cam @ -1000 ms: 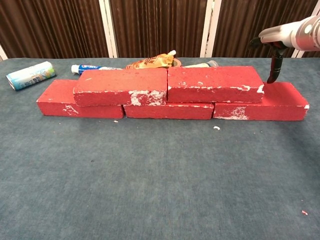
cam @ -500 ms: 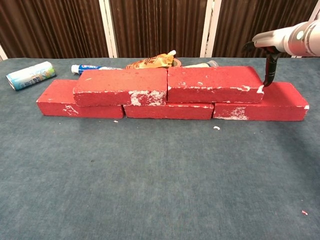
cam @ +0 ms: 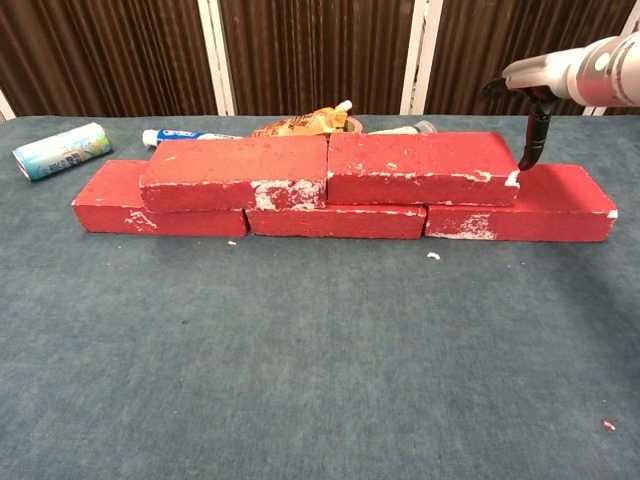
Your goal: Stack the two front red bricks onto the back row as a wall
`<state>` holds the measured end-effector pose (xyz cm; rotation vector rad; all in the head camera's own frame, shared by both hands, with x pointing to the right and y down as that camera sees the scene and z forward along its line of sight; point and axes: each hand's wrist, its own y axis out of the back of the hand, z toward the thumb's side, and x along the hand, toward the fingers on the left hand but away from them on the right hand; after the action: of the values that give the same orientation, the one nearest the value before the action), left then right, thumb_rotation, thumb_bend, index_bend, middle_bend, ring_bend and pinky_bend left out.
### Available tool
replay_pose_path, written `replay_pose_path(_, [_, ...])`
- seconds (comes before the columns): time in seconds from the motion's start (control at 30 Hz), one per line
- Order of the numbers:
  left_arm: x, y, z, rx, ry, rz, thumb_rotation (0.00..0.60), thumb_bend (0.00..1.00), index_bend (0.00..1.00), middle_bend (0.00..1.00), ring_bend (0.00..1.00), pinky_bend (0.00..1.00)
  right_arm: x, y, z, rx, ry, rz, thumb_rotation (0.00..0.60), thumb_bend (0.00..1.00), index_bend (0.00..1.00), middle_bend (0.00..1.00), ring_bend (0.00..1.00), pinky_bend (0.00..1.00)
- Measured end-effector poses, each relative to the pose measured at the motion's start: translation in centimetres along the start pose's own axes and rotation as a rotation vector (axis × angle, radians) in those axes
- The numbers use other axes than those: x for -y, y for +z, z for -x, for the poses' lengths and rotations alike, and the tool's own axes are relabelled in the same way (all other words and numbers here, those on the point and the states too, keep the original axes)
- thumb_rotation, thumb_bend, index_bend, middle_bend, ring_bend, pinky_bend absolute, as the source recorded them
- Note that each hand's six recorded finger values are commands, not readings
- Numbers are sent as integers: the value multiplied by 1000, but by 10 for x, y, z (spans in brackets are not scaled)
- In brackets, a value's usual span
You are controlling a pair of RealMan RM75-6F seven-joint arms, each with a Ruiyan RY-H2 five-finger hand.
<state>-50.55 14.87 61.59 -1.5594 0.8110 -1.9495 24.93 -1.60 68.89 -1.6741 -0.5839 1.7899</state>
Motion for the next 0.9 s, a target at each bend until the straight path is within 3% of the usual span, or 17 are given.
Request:
replay_pose_path(0.27, [1,3,0,5,2,-2,600,218,0,0,0,25,-13,-6,-21,-38,-28,39,600,0,168,139,0,0])
replay_pose_path(0.57, [-4,4,3,15,40,11,600,222,0,0,0,26,-38,-48,-92,-78,-258,211,600,0,166,137,0,0])
replay_pose_path(0.73, [-4,5,6,29,55,10,600,230,0,0,0,26,-15,-72,-149,-138,-334,217,600,0,162,137,0,0])
replay_pose_path(0.9, [-8,8,14,47,101,21,600,242,0,0,0,26,29,-89,-196,-174,-331,255,600,0,161,137,0,0])
